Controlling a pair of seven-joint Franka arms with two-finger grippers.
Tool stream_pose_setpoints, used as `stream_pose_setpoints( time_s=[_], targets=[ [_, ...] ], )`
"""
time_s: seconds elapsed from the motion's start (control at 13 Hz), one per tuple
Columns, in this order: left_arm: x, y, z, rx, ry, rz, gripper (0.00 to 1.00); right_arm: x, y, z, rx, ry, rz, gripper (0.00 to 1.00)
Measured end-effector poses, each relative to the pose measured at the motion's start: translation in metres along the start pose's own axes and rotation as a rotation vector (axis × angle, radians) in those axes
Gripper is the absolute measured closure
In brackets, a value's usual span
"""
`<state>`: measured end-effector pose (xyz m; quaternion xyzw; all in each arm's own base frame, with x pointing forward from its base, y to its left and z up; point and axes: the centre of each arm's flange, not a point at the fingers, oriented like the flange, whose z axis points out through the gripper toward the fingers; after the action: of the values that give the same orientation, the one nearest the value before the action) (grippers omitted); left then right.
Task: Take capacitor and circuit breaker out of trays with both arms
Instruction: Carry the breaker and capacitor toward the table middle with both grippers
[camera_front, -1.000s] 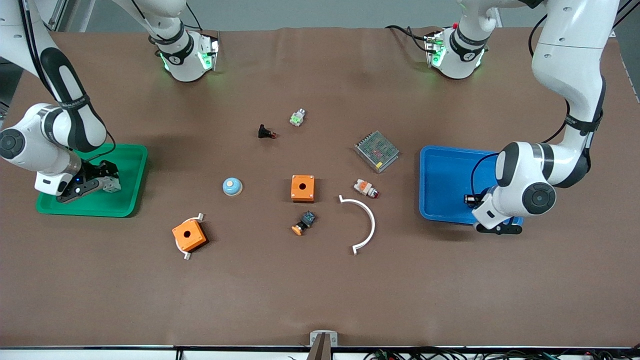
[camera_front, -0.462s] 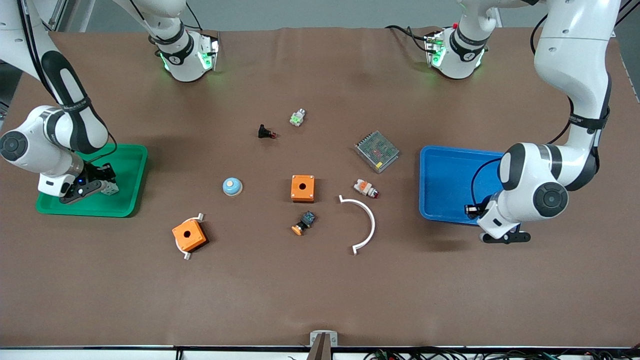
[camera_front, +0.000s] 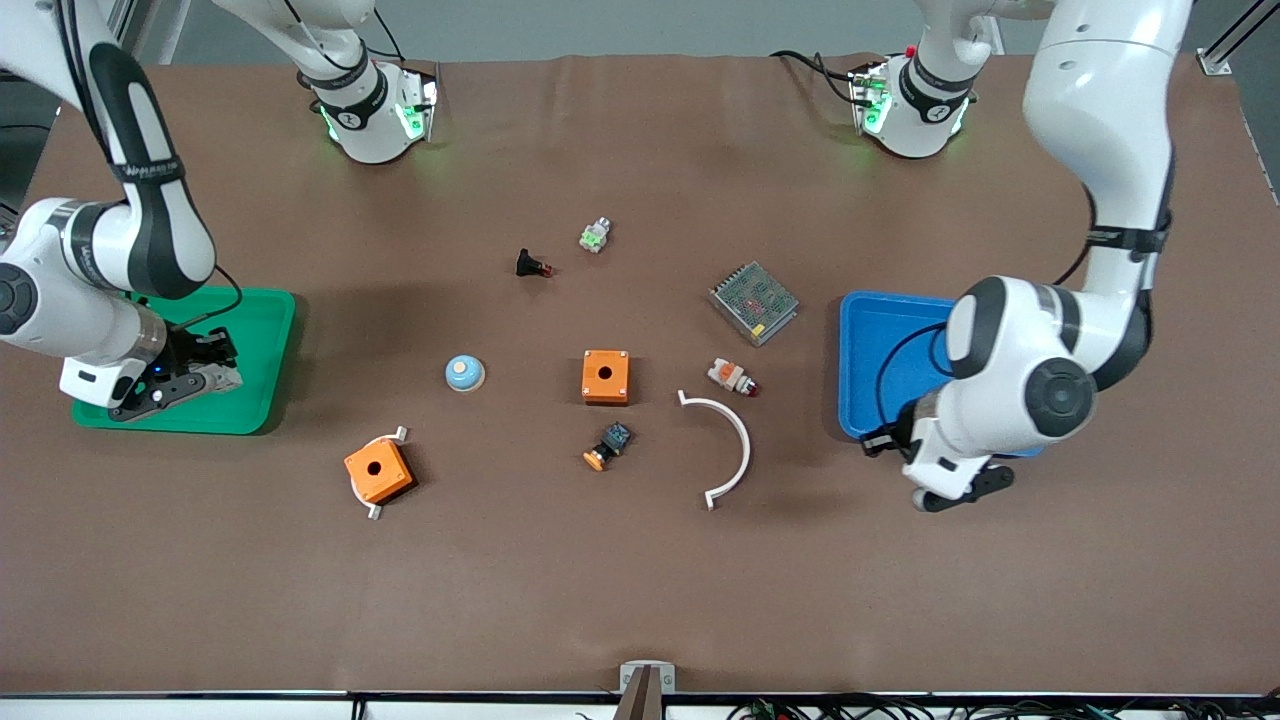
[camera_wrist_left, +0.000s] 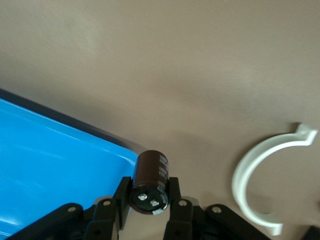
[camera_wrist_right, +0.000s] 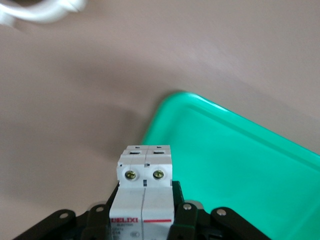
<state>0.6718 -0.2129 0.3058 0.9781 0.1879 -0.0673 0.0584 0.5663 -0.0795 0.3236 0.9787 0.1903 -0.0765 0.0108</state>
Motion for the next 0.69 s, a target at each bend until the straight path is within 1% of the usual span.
stream_pose_setpoints(
  time_s=[0.15,0.31,0.54,0.62,0.69],
  targets=[
    [-0.018,0.049,0.015,-0.018,0.017,-0.101,0.66,0.026,-0.046,-0.022,0.014,0.003,0.071,0.6],
    [-0.032,0.088,0.027,-0.066,0.056,-0.216,0.66,0.052,-0.106,-0.028,0.0,0.013,0.16,0.6],
    [-0.054,0.128,0.044,-0.139,0.086,-0.412,0.66,0.09,-0.206,-0.026,-0.02,0.063,0.267,0.6],
    [-0.062,0.141,0.05,-0.163,0.09,-0.47,0.66,0.102,-0.233,-0.019,-0.02,0.075,0.308,0.6],
    [-0.071,0.155,0.057,-0.187,0.093,-0.514,0.66,0.114,-0.253,-0.009,-0.009,0.085,0.343,0.6]
  ],
)
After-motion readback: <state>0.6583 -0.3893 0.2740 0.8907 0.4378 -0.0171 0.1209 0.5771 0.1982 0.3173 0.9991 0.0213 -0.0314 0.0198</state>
